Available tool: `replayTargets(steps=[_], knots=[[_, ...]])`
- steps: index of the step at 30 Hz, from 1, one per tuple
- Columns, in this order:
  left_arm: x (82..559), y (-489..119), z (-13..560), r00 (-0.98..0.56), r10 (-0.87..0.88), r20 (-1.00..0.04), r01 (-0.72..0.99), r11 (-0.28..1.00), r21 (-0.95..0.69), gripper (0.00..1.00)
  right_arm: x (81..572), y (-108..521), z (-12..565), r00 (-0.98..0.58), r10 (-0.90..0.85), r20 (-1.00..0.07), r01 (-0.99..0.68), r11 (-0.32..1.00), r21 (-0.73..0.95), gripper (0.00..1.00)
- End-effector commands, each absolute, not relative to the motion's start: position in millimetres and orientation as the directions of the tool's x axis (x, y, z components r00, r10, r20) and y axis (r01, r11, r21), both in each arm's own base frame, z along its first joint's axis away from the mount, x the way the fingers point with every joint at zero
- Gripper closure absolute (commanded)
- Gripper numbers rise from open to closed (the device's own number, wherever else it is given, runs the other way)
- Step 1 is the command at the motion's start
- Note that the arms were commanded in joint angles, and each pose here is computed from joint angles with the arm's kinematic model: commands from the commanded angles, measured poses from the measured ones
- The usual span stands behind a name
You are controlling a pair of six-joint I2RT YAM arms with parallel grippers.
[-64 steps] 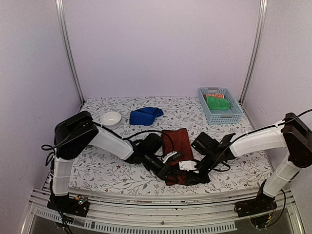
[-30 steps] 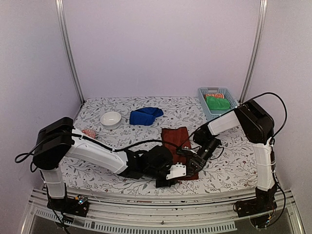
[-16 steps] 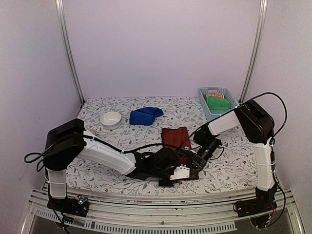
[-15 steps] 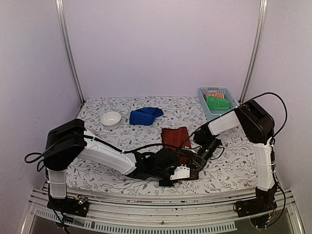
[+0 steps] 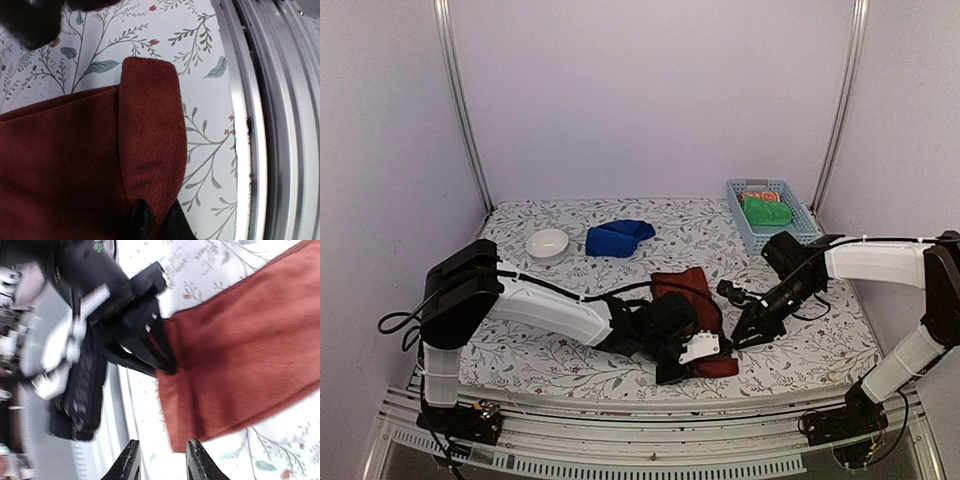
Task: Roll the towels
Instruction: Roll the towel at the center of the board.
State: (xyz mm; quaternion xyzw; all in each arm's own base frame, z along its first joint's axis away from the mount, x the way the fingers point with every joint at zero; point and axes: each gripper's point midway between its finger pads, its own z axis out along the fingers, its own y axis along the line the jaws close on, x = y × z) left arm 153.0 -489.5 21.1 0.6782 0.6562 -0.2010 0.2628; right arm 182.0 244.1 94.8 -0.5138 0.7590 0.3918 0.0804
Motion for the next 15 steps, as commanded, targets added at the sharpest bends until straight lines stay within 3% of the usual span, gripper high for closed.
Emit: replayTargets(steps=[1,7,15], knots=[[121,-471,-1,-0.249,0.826,-0.506,0.936,0.070,-0.346,1.00,197,230,80,-0.253,-0.736,-0.628,-0.967,0.175,0.184,0.68],[137,-473,3,-0.521,0.765,-0.379,0.739,0.182,-0.648,1.00,182,246,81,-0.048,-0.771,-0.635,-0.998,0.056,0.007,0.63],[141,-475,5,-0.645,0.704,-0.297,0.592,0.215,-0.777,1.00,151,282,56,0.092,-0.817,-0.570,-0.995,-0.090,-0.032,0.60]])
